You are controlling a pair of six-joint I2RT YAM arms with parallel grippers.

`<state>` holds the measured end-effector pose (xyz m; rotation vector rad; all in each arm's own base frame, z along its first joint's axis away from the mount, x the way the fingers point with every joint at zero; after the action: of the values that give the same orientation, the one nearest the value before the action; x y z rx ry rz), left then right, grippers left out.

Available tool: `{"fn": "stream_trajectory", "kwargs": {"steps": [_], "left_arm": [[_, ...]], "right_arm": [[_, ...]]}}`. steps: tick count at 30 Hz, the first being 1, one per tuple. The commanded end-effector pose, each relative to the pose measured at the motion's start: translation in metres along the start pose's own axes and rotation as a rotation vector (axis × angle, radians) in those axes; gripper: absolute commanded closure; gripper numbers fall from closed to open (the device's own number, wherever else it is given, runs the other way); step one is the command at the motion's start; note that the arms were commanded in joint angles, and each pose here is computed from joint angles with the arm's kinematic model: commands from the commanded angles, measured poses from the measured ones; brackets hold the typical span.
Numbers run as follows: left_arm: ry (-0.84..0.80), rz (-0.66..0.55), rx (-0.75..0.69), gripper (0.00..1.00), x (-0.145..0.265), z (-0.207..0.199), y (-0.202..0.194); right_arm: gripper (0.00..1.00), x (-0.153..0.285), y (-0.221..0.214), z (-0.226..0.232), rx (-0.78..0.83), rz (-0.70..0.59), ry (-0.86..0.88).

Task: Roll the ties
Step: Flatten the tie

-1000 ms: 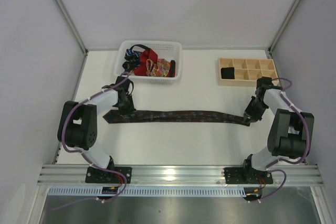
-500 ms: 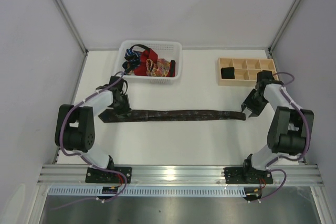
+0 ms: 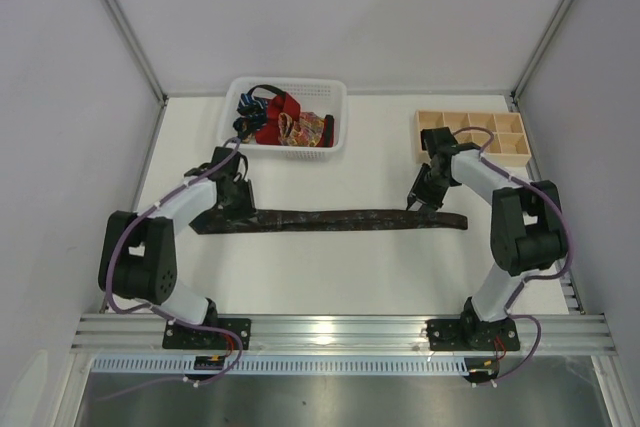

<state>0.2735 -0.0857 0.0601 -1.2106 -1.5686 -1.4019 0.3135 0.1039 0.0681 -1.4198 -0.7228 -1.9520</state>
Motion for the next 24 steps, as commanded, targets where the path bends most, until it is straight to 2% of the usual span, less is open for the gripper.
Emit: {"fn": "stream_trajectory", "kwargs": {"steps": [1,10,15,20,24], "left_arm": [[-0.030,0.019,0.002,0.72,-0.014,-0.003,-0.002],[-0.009,0.076,-0.008,0.73,-0.036,0.004,-0.008],[0.003,0.113,-0.014,0.73,-0.044,0.008,-0.016],[0.005,0.134,-0.005,0.74,-0.048,0.012,-0.023],[0.010,0.138,-0.006,0.74,-0.048,0.014,-0.026]], "right_arm": [[0.64,-0.003,0.005,0.021,0.045,-0.028,0.032],[0.66,-0.028,0.003,0.012,0.113,-0.046,-0.066],[0.70,-0.038,0.006,0.001,0.146,-0.062,-0.128],[0.81,-0.040,0.007,-0.006,0.171,-0.070,-0.160],[0.94,-0.035,0.009,0.001,0.179,-0.075,-0.145]]}}
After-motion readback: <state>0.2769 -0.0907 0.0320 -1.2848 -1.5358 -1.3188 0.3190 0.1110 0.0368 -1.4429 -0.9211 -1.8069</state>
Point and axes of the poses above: each gripper's point midway between its finger pads, its own x axis back along the fingers, its own z axis along the line the jaws close on, y = z × x, the point moved 2 cm from there along x, back along the fingers, and after that the axes turned 14 degrees about -x, right-handed, at the moved point
